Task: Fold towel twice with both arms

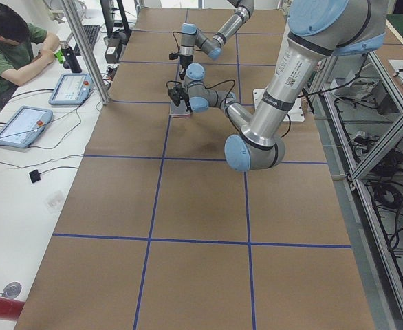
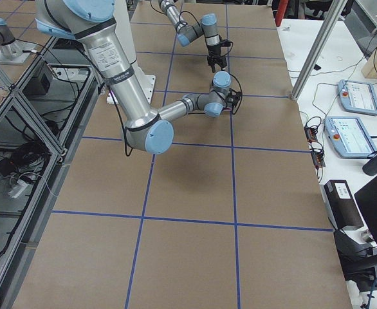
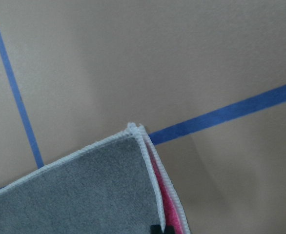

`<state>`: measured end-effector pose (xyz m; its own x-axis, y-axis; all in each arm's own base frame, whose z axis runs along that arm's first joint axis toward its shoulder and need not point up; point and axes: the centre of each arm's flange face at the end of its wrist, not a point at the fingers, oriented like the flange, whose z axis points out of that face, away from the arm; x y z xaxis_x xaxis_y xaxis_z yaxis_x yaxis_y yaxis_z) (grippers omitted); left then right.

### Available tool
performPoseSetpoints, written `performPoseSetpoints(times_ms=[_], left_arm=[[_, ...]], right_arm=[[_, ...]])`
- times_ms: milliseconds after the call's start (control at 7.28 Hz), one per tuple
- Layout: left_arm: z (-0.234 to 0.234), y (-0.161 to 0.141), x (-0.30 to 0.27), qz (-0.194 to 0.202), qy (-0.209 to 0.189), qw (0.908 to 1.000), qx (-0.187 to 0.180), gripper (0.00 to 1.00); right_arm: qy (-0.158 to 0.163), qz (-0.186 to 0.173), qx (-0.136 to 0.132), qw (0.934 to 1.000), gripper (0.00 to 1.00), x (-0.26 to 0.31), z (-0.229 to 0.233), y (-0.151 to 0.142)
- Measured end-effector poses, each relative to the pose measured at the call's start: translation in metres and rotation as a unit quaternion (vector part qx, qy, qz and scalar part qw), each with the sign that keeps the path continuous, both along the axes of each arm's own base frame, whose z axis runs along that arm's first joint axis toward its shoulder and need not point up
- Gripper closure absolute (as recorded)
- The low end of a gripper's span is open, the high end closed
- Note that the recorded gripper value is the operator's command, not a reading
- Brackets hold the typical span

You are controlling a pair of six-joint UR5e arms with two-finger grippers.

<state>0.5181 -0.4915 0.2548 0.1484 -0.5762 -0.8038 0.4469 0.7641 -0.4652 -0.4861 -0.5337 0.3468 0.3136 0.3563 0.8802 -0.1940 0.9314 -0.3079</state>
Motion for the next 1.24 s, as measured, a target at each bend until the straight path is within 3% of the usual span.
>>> performPoseSetpoints(times_ms=[275, 549, 824, 1236], left_arm=[[0.000, 0.000, 0.000, 0.000, 0.000, 1.0000, 0.000, 0.00], [0.000, 0.000, -0.001, -0.001, 0.000, 1.0000, 0.000, 0.00], [0.000, -0.002, -0.002, -0.002, 0.000, 1.0000, 0.000, 0.00], [0.003, -0.007, -0.008, -0.005, -0.004, 1.0000, 0.003, 0.00]], right_arm=[[-0.007, -0.018, -0.020, 0.9996, 1.00, 0.031, 0.015, -0.010], [-0.012, -0.026, -0.028, 0.9992, 1.00, 0.053, 0.027, 0.001], [-0.026, -0.043, -0.038, 0.9980, 1.00, 0.057, 0.016, 0.020], [-0.052, -0.079, -0.085, 0.9918, 1.00, 0.024, -0.023, 0.070]])
